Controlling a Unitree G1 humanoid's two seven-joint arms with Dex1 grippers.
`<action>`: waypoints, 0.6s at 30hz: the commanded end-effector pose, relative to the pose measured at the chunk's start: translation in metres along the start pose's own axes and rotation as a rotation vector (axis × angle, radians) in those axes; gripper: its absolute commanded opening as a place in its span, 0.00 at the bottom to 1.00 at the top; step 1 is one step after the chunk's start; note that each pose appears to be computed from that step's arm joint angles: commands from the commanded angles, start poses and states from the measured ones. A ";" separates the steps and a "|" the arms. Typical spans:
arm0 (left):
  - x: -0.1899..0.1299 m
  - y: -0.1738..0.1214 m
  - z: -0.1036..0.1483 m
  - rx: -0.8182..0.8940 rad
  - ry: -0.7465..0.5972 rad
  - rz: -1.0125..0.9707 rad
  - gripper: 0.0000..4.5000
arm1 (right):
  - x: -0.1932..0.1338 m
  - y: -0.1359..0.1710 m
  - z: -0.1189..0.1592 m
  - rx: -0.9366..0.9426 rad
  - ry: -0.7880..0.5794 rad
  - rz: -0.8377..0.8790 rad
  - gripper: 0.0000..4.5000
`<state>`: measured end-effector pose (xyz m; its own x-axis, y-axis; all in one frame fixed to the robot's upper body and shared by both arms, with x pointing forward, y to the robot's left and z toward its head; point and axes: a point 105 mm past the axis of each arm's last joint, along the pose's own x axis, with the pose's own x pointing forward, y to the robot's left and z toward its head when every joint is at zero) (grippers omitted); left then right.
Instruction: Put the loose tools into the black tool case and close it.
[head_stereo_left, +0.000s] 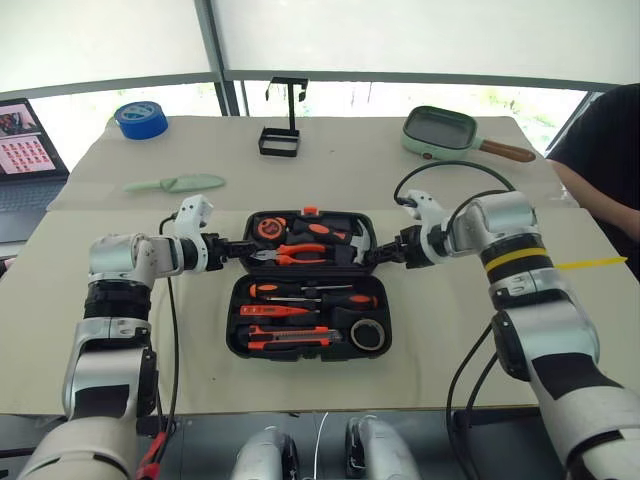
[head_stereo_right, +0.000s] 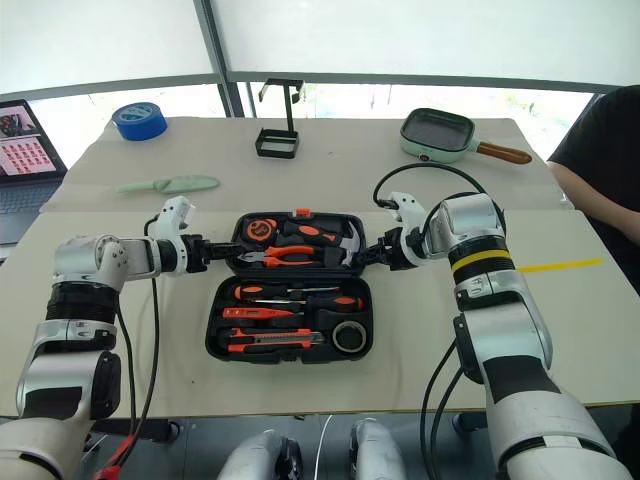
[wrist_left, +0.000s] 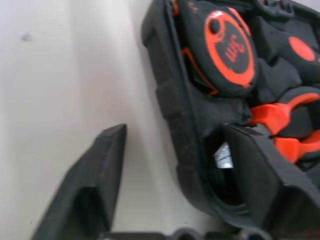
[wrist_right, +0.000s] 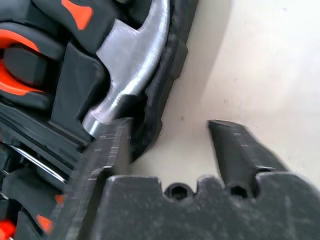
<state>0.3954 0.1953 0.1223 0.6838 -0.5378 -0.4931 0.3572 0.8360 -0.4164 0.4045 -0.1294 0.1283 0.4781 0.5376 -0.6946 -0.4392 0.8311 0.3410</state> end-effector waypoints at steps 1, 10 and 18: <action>-0.002 0.009 -0.004 0.011 0.005 0.042 0.38 | -0.002 -0.008 0.006 0.006 -0.040 -0.046 0.23; -0.025 -0.014 0.031 0.027 -0.403 -0.179 0.01 | -0.036 0.029 0.049 -0.247 -0.497 0.199 0.00; -0.077 -0.016 0.019 0.285 -0.731 -0.185 0.01 | -0.064 0.052 0.016 -0.733 -0.787 0.145 0.00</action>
<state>0.3570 0.2118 0.1405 0.8099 -0.5855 0.0340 0.5643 0.7621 -0.3176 0.3799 -0.1263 0.1568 0.6709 0.7231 -0.1642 -0.7329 0.6803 0.0012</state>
